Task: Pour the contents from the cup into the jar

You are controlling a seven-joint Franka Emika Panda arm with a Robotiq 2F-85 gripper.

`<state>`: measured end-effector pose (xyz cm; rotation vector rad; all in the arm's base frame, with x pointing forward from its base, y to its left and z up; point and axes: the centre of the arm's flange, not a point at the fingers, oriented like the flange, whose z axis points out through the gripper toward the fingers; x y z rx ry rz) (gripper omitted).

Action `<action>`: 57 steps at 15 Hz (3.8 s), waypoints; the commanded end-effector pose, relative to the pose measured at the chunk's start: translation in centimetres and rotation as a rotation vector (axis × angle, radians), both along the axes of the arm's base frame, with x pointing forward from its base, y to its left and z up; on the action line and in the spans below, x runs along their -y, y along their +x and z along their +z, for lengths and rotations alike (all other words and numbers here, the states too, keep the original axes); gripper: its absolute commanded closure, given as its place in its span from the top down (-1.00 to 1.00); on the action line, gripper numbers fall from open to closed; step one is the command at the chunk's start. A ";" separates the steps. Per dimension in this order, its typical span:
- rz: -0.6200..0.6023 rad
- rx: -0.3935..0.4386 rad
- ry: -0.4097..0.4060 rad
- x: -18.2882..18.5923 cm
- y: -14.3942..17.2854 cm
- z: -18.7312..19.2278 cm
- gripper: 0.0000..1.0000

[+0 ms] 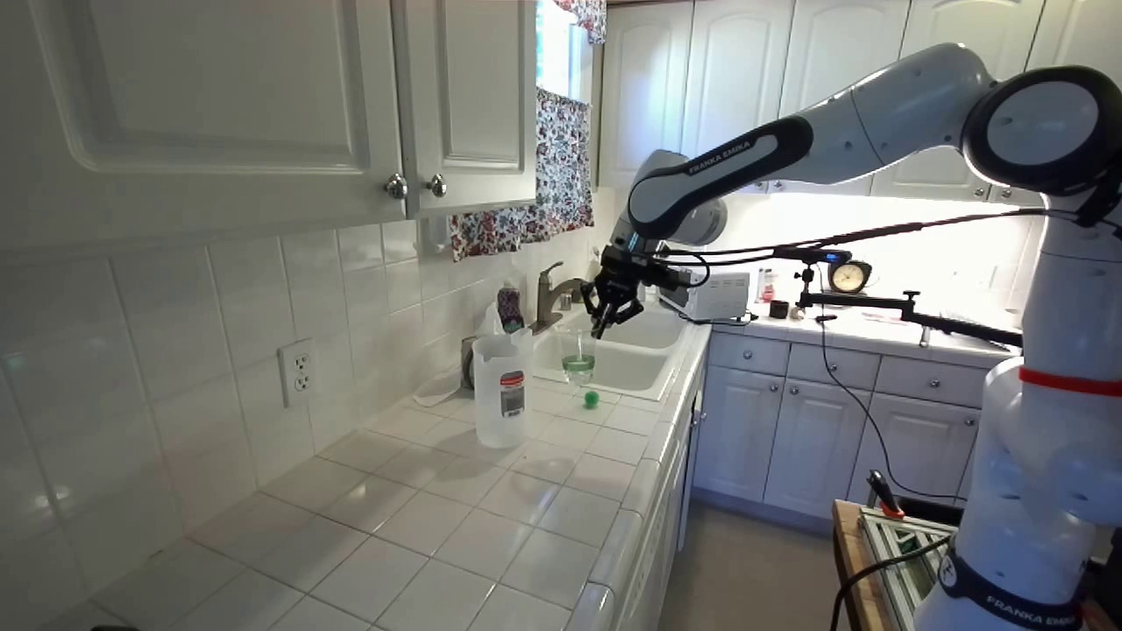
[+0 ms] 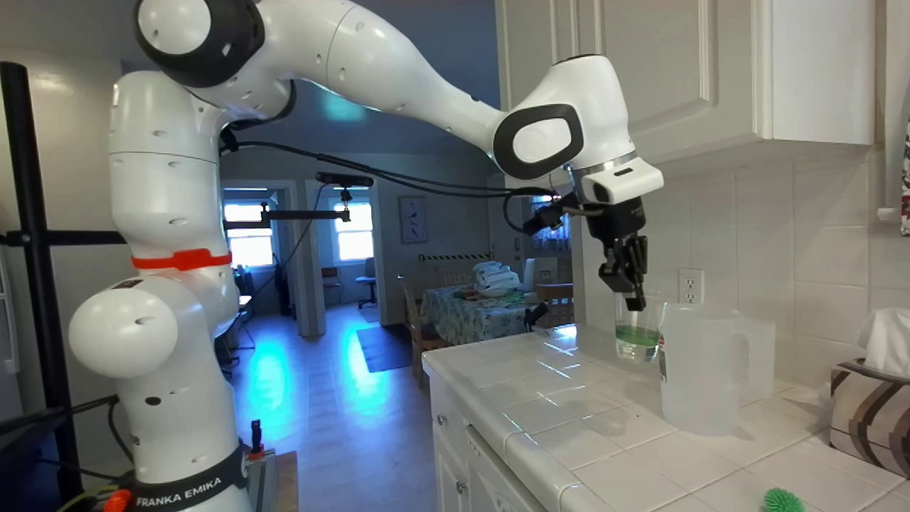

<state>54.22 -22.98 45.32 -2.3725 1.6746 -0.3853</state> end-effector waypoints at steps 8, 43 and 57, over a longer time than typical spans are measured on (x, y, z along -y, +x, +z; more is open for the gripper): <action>-0.048 0.001 0.010 1.5 0.9 0.5 -0.97; -0.069 -0.007 -0.462 1.0 10.6 2.5 -0.97; 0.035 -0.037 -0.739 -3.1 13.4 1.8 -0.97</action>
